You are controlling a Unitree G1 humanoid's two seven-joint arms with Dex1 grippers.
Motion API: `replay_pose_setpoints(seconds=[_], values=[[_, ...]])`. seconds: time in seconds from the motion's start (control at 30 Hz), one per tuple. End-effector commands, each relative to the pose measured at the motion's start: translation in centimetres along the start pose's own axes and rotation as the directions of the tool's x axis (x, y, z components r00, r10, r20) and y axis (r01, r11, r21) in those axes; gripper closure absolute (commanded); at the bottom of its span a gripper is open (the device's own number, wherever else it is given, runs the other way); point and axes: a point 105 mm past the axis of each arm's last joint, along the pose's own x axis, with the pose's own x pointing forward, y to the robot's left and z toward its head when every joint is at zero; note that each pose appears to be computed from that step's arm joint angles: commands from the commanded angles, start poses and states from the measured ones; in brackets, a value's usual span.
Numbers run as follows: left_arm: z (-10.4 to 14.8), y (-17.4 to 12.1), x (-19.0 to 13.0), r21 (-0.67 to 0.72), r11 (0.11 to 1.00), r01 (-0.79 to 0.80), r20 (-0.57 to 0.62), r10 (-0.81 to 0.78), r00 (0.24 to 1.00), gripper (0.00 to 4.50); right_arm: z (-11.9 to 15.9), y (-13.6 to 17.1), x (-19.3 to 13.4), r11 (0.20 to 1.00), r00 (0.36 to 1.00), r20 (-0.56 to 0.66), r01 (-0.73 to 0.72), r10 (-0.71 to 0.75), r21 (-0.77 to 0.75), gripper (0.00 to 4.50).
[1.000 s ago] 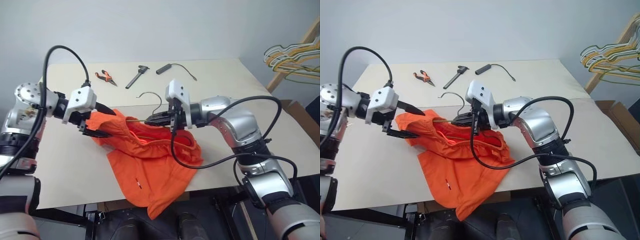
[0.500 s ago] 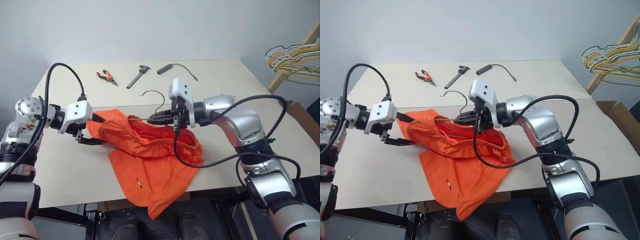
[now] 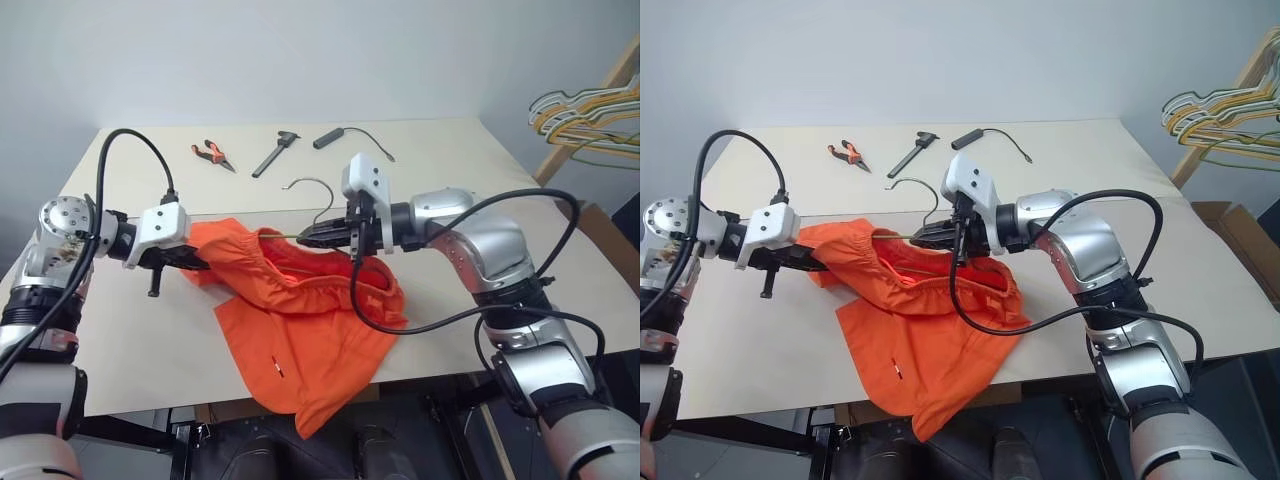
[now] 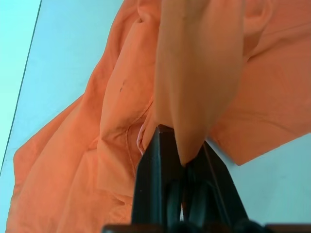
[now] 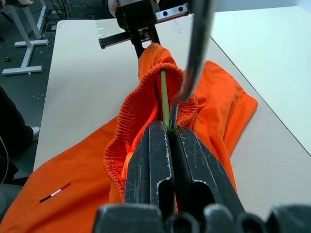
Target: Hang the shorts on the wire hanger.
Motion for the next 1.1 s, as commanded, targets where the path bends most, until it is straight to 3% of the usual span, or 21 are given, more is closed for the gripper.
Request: replay_pose_setpoints(seconds=[0.03, 0.53, 1.1], values=[[1.2, 0.9, -2.0, 0.041, 0.998, -0.045, 0.006, 0.045, 0.999, 4.48, 0.6, -0.2, -0.8, 0.999, 1.0, 0.011, 0.029, -0.029, -0.046, 4.5], [1.9, 1.4, -3.5, 0.034, 0.996, -0.083, 0.012, 0.082, 0.997, 4.48, -1.6, -0.1, -1.3, 0.993, 0.995, -0.073, 0.053, -0.061, -0.11, 4.5], [0.1, 0.2, -1.9, 0.057, 0.998, -0.039, -0.054, 0.042, 0.998, 4.48, 1.8, -0.7, -3.0, 0.996, 0.998, -0.021, 0.049, -0.051, -0.075, 4.5]])
